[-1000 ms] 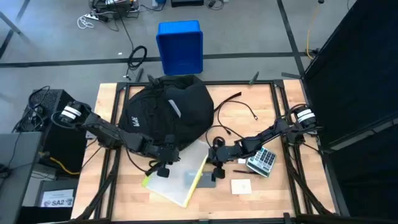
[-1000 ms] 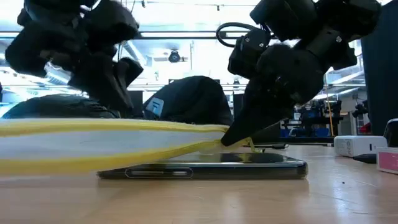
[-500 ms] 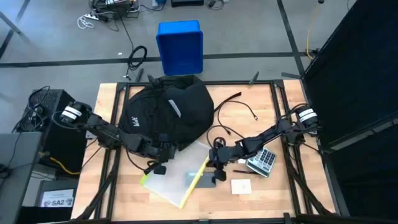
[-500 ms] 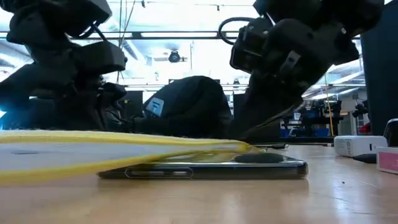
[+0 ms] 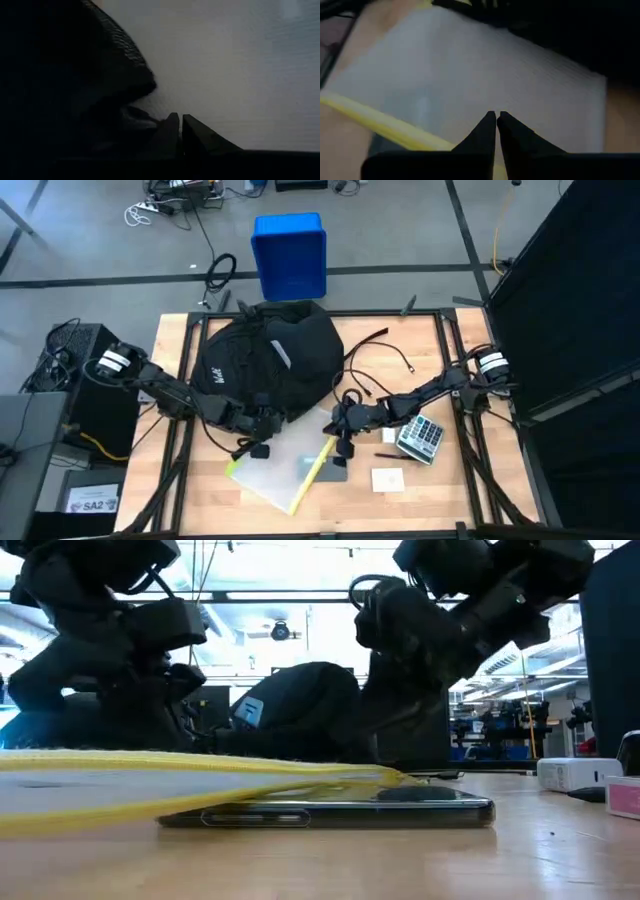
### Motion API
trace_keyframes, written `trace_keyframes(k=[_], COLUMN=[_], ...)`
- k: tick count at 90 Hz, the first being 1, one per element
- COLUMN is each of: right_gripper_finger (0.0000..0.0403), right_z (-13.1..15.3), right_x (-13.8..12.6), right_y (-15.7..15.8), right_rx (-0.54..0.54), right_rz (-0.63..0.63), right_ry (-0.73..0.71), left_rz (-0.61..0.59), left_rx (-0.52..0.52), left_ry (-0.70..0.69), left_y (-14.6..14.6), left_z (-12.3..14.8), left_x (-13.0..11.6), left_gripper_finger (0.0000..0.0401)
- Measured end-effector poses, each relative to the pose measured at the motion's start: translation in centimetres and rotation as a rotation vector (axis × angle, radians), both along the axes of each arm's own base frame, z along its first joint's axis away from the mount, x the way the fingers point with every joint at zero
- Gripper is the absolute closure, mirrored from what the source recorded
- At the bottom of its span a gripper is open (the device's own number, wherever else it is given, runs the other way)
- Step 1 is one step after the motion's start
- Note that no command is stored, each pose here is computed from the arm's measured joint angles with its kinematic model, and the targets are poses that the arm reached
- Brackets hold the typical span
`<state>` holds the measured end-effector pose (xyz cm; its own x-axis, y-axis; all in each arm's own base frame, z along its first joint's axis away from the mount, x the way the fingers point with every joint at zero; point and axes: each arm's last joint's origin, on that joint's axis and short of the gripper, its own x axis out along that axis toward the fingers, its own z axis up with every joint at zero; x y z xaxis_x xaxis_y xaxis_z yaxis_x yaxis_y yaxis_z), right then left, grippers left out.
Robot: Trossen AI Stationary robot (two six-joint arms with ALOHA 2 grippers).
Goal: Unpack backpack
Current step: Remove the pen from the zip bag
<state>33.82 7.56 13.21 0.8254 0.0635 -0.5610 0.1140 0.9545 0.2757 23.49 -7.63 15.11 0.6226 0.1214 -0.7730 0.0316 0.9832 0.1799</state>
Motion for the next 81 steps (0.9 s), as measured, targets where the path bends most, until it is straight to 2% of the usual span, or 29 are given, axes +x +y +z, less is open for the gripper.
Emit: trace_keyframes(k=[10,21,35,50,69,81], right_gripper_finger=[0.0403,0.0403,0.0403,0.0403,0.0403,0.0403], right_z=[-0.7,-1.6,-1.9,-2.0,-0.5,1.8], right_x=[-0.6,-1.4,-1.8,-2.4,-4.2,-5.6], right_y=[0.0,-0.2,-0.4,-0.5,-1.3,-1.4], right_rx=[0.013,0.012,0.006,0.008,-0.09,-0.116], right_rz=[0.034,-0.007,-0.051,-0.079,-0.189,-0.211], right_ry=[0.098,0.223,0.291,0.359,0.434,0.433], left_rz=[-0.002,-0.003,-0.003,-0.003,-0.004,-0.025], left_rx=[0.013,0.001,-0.023,-0.028,-0.035,-0.071], left_ry=[-0.022,-0.055,-0.122,-0.131,-0.139,-0.164], left_y=[-0.1,-0.3,-0.4,-0.5,-0.5,-0.7], left_z=[0.5,1.1,1.5,1.6,1.7,1.9], left_x=[0.4,0.8,1.3,1.4,1.5,1.7], left_gripper_finger=[0.0401,0.0401,0.0401,0.0401,0.0401,0.0401])
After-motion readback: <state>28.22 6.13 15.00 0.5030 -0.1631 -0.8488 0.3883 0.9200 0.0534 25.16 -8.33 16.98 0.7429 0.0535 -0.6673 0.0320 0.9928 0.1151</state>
